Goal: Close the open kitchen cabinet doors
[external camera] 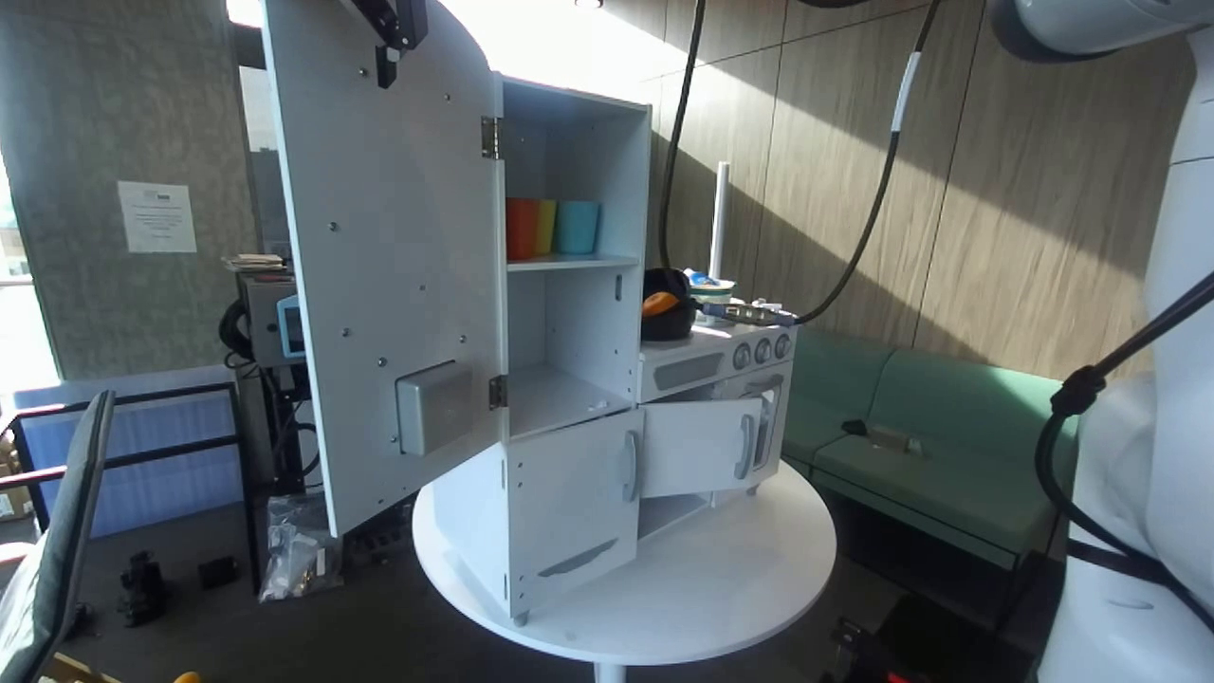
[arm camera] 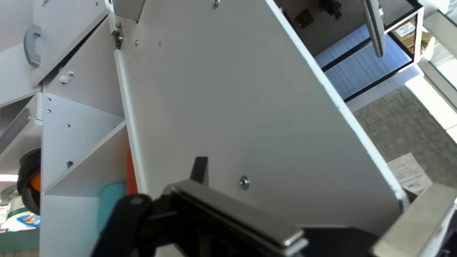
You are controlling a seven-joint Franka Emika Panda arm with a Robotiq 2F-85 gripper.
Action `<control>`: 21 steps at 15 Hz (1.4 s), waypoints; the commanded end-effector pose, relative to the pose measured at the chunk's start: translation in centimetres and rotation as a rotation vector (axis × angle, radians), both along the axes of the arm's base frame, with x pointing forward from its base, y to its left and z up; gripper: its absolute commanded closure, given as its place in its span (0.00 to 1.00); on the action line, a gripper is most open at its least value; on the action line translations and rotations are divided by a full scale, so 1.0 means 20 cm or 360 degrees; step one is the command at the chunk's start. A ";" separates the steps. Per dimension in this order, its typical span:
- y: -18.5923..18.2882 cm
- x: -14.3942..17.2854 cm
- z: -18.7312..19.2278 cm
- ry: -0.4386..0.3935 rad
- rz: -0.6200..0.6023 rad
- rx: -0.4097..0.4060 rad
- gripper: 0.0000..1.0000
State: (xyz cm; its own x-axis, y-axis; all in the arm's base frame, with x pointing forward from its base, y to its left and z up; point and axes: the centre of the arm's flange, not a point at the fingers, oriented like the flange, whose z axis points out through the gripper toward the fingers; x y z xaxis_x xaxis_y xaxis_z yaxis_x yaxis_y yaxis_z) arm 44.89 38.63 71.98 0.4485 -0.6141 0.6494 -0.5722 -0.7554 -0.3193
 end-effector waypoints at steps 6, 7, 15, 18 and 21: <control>-0.32 -0.38 0.08 0.0143 -0.0291 -0.0180 0.00; -0.37 -0.42 0.08 0.0162 -0.0326 -0.0192 0.00; -0.75 -0.67 0.02 0.0324 -0.0475 -0.0272 0.00; -0.93 -0.73 -0.01 0.0330 -0.0604 -0.0315 0.00; -1.10 -0.78 -0.03 0.0336 -0.0802 -0.0330 0.00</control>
State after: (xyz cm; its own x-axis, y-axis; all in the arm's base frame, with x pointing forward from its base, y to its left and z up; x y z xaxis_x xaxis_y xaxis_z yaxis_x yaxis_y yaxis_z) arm 31.43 20.82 71.96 0.3322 -0.6454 0.6878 -0.8765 -0.4805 -0.0275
